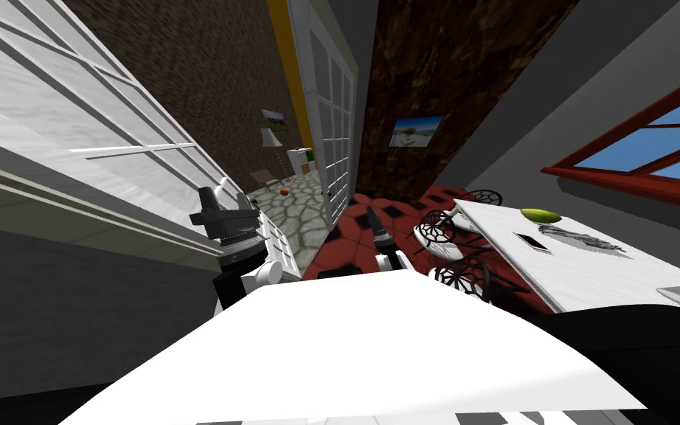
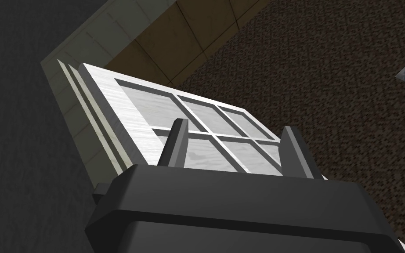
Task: Push the door open
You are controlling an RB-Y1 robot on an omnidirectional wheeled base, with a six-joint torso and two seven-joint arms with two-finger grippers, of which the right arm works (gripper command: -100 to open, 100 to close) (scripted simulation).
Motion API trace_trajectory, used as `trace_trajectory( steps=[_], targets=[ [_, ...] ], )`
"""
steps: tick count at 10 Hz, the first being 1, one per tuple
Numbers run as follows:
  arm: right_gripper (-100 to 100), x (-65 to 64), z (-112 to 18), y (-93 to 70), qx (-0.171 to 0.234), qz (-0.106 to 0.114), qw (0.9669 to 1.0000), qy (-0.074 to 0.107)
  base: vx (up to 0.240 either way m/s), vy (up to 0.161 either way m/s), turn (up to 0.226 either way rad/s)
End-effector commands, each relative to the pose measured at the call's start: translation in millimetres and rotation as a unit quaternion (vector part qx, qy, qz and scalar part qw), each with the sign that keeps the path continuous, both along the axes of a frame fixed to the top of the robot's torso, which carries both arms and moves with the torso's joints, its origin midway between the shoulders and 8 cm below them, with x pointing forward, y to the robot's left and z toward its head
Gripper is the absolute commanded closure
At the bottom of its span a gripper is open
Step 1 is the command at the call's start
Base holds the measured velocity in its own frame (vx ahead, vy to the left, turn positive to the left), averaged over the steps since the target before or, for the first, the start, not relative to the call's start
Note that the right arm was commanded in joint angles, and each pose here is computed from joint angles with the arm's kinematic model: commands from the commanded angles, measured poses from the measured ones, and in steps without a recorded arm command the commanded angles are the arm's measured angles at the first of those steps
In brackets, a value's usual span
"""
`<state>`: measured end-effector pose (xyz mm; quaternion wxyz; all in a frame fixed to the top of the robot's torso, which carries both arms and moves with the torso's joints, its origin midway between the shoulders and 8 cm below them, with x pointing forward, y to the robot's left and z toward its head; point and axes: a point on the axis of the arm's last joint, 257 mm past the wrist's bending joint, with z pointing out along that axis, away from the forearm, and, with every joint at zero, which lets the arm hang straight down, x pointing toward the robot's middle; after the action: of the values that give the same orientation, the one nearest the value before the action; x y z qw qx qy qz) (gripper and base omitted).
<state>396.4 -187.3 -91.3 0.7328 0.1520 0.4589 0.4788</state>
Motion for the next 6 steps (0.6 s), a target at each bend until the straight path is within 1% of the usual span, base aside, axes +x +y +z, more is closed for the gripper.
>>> trace_trajectory(
  steps=[1,2,3,5,6],
  targets=[
    [-100,2.8,-12.7,6.1,-0.019,-0.002,0.9998,0.006,0.129,-0.055,0.048],
    [-100,3.9,-18.1,8.7,-0.027,-0.003,0.9996,0.008,0.119,-0.055,0.048],
    [-100,5.8,-28.9,14.0,-0.045,-0.005,0.9989,0.014,0.160,-0.056,0.064],
    [-100,7.5,-39.8,19.3,-0.062,-0.005,0.9979,0.019,0.139,-0.030,0.055],
    [-100,8.8,-50.7,24.6,-0.080,-0.006,0.9965,0.023,0.145,-0.031,0.063]
  ],
)
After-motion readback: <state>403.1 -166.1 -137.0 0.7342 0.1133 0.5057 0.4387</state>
